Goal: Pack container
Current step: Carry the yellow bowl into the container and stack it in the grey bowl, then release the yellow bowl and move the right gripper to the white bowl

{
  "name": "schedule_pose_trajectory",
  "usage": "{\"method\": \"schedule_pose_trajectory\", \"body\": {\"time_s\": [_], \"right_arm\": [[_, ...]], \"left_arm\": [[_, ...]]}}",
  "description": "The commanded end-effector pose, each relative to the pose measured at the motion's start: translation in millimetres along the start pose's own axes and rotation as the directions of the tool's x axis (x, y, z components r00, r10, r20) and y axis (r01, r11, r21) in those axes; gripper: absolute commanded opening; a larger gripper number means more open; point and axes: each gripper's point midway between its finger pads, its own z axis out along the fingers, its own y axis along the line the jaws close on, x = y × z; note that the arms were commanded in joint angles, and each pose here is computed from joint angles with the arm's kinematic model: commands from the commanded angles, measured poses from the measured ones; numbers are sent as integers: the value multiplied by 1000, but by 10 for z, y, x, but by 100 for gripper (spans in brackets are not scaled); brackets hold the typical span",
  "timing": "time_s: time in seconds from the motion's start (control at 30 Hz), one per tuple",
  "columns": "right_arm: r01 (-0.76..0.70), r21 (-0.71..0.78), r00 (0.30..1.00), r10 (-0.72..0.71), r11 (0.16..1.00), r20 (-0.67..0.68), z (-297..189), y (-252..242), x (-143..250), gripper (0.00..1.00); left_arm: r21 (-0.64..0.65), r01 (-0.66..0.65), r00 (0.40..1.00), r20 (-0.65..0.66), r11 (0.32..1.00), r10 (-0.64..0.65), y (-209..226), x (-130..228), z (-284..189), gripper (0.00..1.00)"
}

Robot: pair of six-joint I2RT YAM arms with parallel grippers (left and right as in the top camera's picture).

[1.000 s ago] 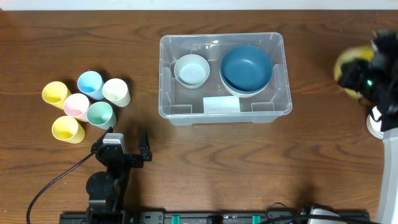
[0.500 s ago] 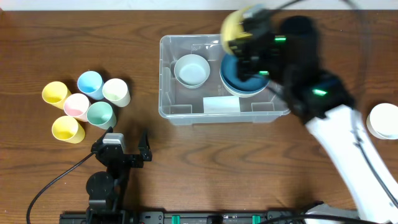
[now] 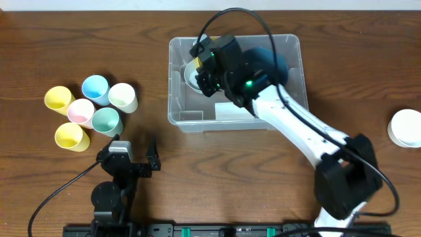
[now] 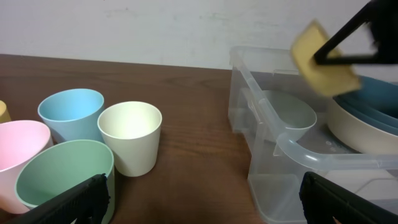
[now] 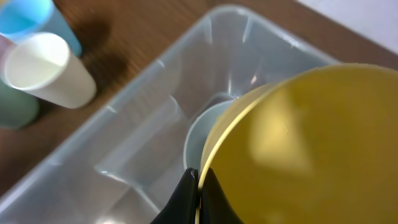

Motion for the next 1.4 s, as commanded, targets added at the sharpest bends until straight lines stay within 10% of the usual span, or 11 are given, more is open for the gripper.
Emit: {"method": "schedule_pose_trajectory", "body": {"time_s": [0.0, 0.33, 0.4, 0.47, 0.73, 1.13, 1.37], "right_arm": [[21, 6, 1000, -21, 1000, -17, 165, 12, 76, 1], [21, -27, 998, -22, 999, -50, 471, 66, 283, 4], [20, -30, 999, -22, 999, -50, 492, 67, 290, 35], [20, -30, 999, -22, 999, -50, 493, 66, 291, 43], [21, -38, 999, -23, 999, -46, 330, 108, 148, 41], [-126, 173, 990, 134, 977, -35, -1109, -280, -380, 43], [-482, 487, 841, 540, 728, 25, -2187, -1355, 180, 47]], "left_arm": [[2, -5, 999, -40, 1000, 5, 9, 135, 11, 98], [3, -5, 999, -40, 1000, 6, 8, 135, 11, 98], [2, -5, 999, -40, 1000, 5, 9, 135, 11, 98], [3, -5, 999, -40, 1000, 5, 8, 135, 11, 98], [2, -5, 999, -40, 1000, 5, 9, 135, 11, 98], [3, -5, 999, -40, 1000, 5, 8, 135, 11, 98], [2, -6, 999, -40, 1000, 6, 9, 135, 11, 98]]}}
